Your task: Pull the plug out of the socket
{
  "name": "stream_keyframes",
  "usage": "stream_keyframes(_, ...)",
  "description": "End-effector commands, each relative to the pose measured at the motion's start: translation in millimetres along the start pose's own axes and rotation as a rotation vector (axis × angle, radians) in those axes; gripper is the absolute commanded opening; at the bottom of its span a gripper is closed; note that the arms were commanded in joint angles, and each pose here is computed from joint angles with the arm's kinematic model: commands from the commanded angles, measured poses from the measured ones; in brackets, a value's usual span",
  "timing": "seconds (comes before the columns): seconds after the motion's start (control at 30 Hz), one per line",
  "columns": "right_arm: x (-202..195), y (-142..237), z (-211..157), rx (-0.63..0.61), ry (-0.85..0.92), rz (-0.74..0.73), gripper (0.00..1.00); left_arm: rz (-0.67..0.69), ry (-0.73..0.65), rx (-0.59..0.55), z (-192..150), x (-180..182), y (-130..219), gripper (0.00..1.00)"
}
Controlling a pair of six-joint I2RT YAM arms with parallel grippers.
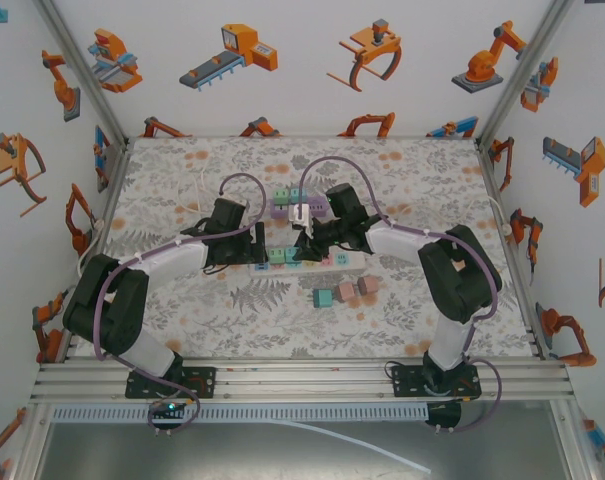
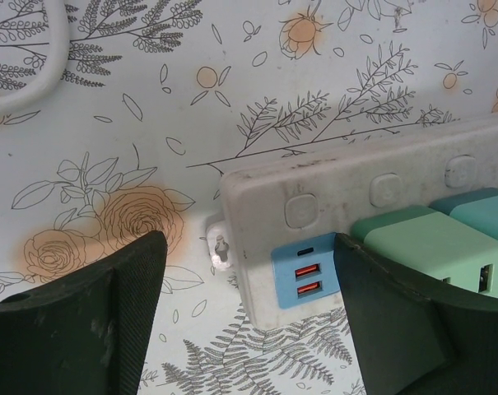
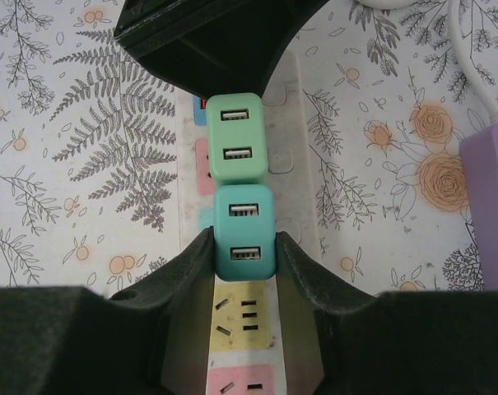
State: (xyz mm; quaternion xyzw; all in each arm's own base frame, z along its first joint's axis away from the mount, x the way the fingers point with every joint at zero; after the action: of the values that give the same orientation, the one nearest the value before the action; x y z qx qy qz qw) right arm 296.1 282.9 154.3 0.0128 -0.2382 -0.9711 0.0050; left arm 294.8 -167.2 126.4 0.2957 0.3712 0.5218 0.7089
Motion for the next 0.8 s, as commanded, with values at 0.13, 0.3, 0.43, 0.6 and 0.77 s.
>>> stream_keyframes(0.13,2.8,17.9,23.4,-0.047,0.207,-0.063,0.13,0.147,-0.013,0.119,-29.5,22.1,-11.7,0.74)
stream_keyframes(0.3,1.7,22.4,29.1,-0.126,0.160,-0.073,0.13,0.147,-0.010,0.106,-29.2,22.9,-11.6,0.73)
stream_keyframes(0.43,3.7,19.8,23.6,-0.088,0.197,-0.085,0.10,0.151,-0.019,0.112,-30.1,22.6,-10.4,0.73)
stream_keyframes(0.6,2.6,24.5,31.4,-0.104,0.154,-0.089,0.10,0.161,-0.033,0.115,-34.1,25.2,-8.8,0.73)
stream_keyframes(0.77,-6.9,26.7,38.9,-0.141,0.070,-0.106,0.10,0.146,-0.065,0.158,-41.7,21.3,-11.6,0.73)
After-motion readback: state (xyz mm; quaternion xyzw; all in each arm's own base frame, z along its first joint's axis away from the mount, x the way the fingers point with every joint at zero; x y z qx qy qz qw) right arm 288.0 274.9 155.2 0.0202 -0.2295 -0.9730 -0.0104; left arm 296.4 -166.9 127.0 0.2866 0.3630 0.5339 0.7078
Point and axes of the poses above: each hand's point on the last joint's axis, 136 mm out from that joint toward the fingers, its own y axis back along the fingers, its own x axis along the line the jaws close on, z = x × y, the point moved 8 cm from there along y, back along the fingers, and after that the axes turned 1 degree about -y, right-handed, at the moved point
